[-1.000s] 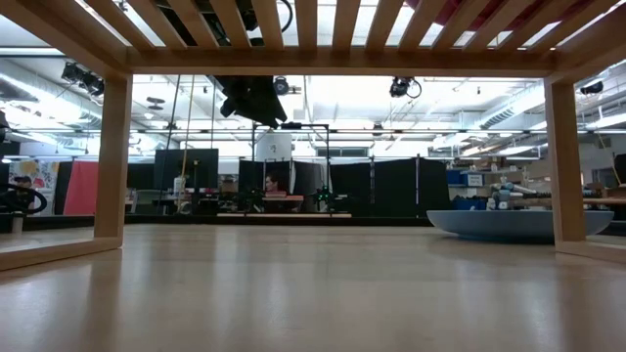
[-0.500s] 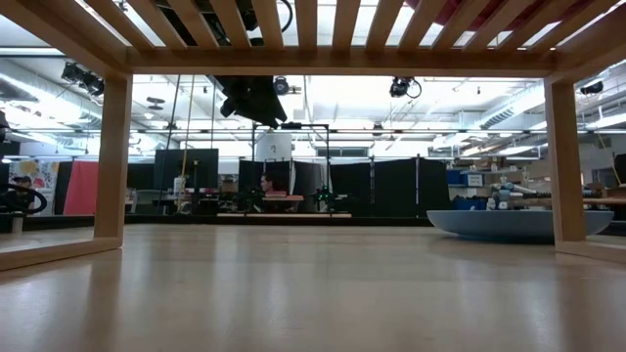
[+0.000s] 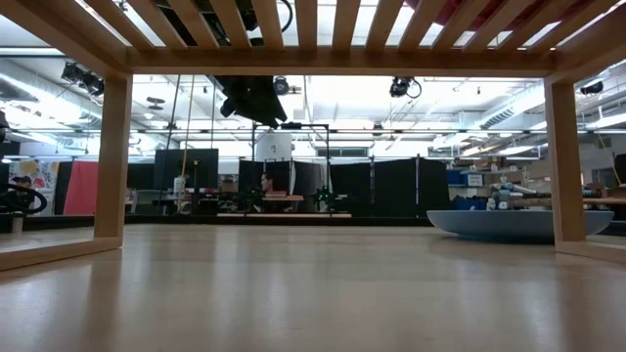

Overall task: Place and stack plates onto a shelf
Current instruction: Stack the light orange plate on top of the violet plate on the shelf, then stack the blue plate on top of the black plate on the shelf

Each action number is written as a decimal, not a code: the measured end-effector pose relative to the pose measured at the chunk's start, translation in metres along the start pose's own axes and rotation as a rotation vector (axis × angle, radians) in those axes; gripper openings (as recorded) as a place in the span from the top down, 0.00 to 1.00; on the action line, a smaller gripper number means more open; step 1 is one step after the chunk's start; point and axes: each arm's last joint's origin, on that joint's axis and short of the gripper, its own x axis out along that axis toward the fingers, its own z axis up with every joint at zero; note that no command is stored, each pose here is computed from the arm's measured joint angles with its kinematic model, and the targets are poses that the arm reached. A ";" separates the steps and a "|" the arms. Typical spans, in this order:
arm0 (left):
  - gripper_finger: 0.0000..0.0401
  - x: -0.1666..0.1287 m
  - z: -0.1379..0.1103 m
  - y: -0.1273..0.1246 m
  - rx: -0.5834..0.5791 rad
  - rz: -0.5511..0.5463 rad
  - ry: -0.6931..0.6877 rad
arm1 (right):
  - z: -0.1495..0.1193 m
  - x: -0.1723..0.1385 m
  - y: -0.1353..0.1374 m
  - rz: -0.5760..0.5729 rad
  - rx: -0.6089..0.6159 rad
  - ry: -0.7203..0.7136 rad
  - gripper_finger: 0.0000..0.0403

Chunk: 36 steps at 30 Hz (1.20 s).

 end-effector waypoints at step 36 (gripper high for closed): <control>0.58 0.000 0.000 0.000 0.000 0.000 -0.001 | 0.005 0.000 -0.001 -0.085 -0.125 -0.090 0.64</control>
